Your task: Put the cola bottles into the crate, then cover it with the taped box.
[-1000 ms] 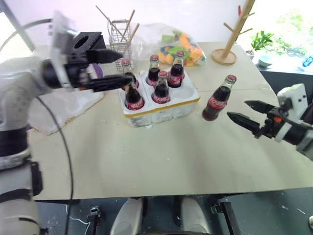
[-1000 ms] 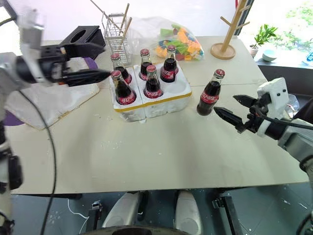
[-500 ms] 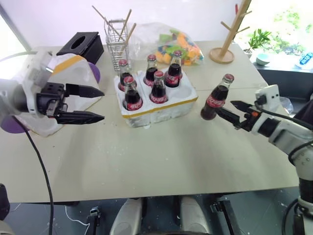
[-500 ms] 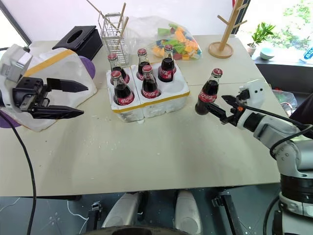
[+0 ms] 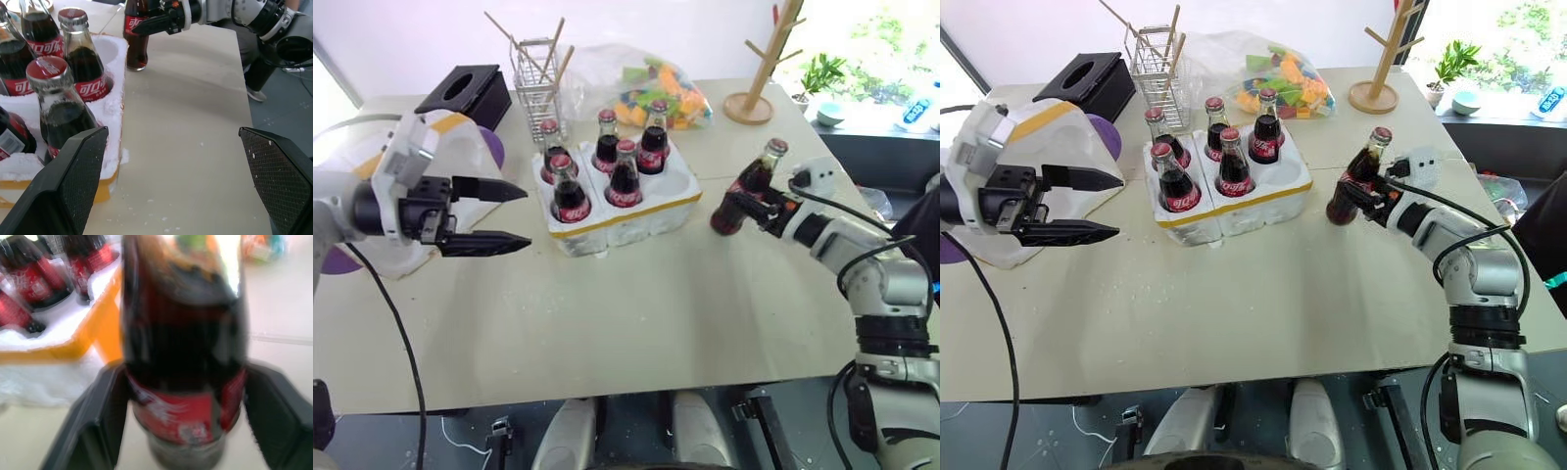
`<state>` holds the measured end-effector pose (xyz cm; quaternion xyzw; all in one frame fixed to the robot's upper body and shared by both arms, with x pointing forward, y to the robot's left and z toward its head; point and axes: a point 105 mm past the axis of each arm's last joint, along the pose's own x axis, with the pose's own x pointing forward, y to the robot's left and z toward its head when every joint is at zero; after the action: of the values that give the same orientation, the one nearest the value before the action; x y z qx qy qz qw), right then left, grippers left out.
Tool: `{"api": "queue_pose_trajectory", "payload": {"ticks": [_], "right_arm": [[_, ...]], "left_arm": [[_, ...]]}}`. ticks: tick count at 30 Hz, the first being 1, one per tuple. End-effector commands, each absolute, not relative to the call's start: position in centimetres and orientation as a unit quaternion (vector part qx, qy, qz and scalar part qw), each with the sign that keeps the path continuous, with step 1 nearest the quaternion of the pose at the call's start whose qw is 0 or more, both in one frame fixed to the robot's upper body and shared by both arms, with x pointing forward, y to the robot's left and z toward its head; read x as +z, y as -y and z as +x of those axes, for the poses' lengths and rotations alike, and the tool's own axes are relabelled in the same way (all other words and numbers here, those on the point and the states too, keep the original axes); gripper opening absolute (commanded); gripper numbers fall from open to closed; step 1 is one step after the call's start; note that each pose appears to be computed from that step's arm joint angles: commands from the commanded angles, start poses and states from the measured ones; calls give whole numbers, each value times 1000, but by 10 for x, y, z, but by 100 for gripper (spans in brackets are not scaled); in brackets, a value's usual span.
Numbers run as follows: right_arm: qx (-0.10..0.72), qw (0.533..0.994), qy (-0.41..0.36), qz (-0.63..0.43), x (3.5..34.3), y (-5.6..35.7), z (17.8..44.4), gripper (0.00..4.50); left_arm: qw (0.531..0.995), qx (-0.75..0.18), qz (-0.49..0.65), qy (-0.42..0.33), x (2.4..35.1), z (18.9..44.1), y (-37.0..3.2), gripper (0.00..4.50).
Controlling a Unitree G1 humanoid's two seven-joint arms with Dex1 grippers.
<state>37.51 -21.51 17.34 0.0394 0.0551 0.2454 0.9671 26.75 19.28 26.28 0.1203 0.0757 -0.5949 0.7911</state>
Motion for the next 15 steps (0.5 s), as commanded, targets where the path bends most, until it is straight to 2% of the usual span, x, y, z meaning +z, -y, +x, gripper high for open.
{"api": "queue_pose_trajectory", "payload": {"ticks": [1,5,7,11,15], "right_arm": [[281,959,37,17,227,205,364,269],[343,932,116,13,284,182,346,269],[369,920,132,16,301,169,341,269],[418,898,137,0,313,136,341,269],[430,894,125,-10,308,119,353,269]], "left_arm": [[796,-588,134,-49,275,261,-194,450],[810,-570,130,-45,277,261,-200,450],[815,-564,125,-41,278,261,-202,450],[821,-555,126,-39,276,261,-204,450],[823,-554,124,-34,274,261,-201,450]]}}
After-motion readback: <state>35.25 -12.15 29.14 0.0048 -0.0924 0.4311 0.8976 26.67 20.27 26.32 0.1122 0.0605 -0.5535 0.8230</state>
